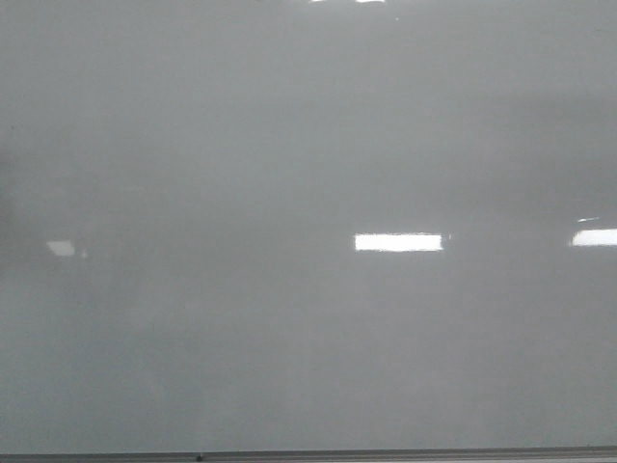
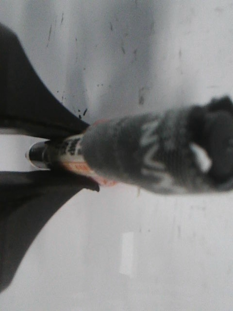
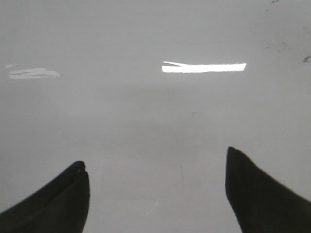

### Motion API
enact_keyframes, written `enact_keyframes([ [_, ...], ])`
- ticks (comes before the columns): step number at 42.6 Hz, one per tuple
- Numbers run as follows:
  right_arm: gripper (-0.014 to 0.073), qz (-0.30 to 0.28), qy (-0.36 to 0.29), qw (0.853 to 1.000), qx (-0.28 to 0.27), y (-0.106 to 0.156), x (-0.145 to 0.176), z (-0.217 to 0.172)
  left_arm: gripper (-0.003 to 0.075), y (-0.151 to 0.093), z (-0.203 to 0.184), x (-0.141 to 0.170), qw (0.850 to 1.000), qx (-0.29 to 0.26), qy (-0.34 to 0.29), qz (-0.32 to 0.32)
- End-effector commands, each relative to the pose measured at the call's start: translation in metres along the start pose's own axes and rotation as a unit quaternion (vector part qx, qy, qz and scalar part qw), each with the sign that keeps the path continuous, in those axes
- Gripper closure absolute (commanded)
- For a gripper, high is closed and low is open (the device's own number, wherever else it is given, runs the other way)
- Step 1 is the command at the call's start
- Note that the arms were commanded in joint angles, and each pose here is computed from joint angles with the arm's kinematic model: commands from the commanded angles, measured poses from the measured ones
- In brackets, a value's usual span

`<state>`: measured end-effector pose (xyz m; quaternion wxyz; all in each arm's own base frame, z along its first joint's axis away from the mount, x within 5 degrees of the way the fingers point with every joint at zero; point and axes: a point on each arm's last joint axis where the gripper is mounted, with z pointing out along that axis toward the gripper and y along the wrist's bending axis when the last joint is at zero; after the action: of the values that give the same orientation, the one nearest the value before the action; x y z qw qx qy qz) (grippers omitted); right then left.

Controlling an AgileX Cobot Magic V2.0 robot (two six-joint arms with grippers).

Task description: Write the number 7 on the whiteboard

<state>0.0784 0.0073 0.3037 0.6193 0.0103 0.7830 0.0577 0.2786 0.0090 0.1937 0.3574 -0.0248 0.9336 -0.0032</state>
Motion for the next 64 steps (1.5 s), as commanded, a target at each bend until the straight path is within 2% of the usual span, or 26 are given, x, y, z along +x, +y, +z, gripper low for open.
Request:
enact_keyframes([
  [1,0.0001,0.001,-0.053,0.999,0.003,0.0,-0.019,-0.002,0.0741,-0.003,-0.02,-0.019,1.0,0.006,-0.025,-0.009],
  [9,0.0001,0.001,-0.052,0.999,0.003,0.0,-0.018,-0.002,0.0741,-0.007,-0.06,-0.039,0.999,0.023,0.049,-0.003],
  [12,0.0001,0.001,-0.037,0.999,0.001,0.001,-0.016,-0.001,0.0741,-0.012,-0.078,-0.047,0.997,0.033,0.074,0.02],
  [15,0.0001,0.001,-0.014,1.0,-0.003,0.001,-0.015,0.001,0.0741,-0.02,-0.096,-0.058,0.995,0.047,0.071,0.059],
  [18,0.0001,-0.001,0.009,1.0,-0.012,0.003,-0.017,0.002,0.0741,-0.033,-0.113,-0.067,0.992,0.063,0.043,0.105],
  [22,0.0001,-0.027,0.042,0.998,-0.037,0.009,-0.023,0.006,0.0741,-0.054,-0.133,-0.07,0.979,0.093,-0.006,0.183],
  [27,0.0001,-0.068,0.093,0.989,-0.097,0.022,-0.035,0.014,0.0741,-0.081,-0.156,-0.067,0.949,0.13,-0.064,0.28],
  [32,0.0001,-0.109,0.14,0.967,-0.185,0.042,-0.048,0.02,0.0741,-0.104,-0.181,-0.061,0.91,0.165,-0.125,0.359],
  [34,0.0001,-0.133,0.154,0.953,-0.225,0.052,-0.054,0.021,0.0741,-0.115,-0.193,-0.057,0.889,0.184,-0.147,0.392],
  [39,0.0001,-0.197,0.164,0.914,-0.314,0.076,-0.07,0.023,0.0741,-0.134,-0.21,-0.045,0.85,0.222,-0.175,0.446],
  [43,0.0001,-0.238,0.16,0.884,-0.368,0.095,-0.08,0.027,0.0741,-0.15,-0.219,-0.035,0.825,0.256,-0.179,0.47],
  [49,0.0001,-0.273,0.152,0.852,-0.42,0.123,-0.093,0.034,0.0741,-0.167,-0.231,-0.021,0.795,0.295,-0.186,0.497],
  [56,0.0001,-0.297,0.141,0.823,-0.463,0.156,-0.107,0.043,0.0741,-0.175,-0.238,-0.014,0.777,0.316,-0.189,0.511],
  [64,0.0001,-0.323,0.125,0.798,-0.493,0.187,-0.122,0.052,0.0741,-0.175,-0.238,-0.013,0.775,0.314,-0.191,0.514],
])
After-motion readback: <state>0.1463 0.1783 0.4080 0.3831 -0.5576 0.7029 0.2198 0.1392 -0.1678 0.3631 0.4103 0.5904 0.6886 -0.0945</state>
